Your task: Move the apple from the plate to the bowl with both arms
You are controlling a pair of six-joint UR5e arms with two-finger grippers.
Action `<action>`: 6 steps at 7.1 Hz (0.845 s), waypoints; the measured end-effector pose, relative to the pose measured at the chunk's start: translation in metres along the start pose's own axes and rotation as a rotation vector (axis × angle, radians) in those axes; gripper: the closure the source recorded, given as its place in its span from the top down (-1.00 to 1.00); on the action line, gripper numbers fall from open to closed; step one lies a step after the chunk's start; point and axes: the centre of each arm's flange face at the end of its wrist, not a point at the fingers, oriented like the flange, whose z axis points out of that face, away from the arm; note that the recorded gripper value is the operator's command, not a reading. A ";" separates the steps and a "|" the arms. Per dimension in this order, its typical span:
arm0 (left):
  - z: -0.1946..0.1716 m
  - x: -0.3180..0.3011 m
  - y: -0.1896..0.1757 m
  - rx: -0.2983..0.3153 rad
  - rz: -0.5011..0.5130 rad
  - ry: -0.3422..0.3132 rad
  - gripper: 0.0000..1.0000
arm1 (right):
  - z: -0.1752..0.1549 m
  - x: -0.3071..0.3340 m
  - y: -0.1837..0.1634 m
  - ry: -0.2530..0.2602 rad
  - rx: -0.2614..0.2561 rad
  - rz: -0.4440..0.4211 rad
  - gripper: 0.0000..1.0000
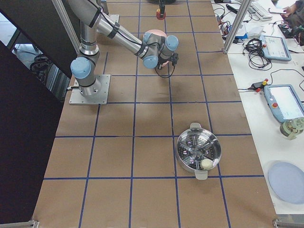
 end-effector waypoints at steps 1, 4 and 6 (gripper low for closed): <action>0.000 0.002 0.001 -0.001 -0.001 -0.002 -0.65 | 0.000 0.000 0.000 0.001 -0.001 0.019 1.00; 0.010 0.020 0.002 -0.012 -0.052 -0.001 -0.65 | -0.055 -0.008 -0.015 0.045 0.114 0.005 1.00; 0.040 0.076 0.003 0.011 -0.142 0.007 -0.65 | -0.155 -0.024 -0.019 0.147 0.284 -0.032 1.00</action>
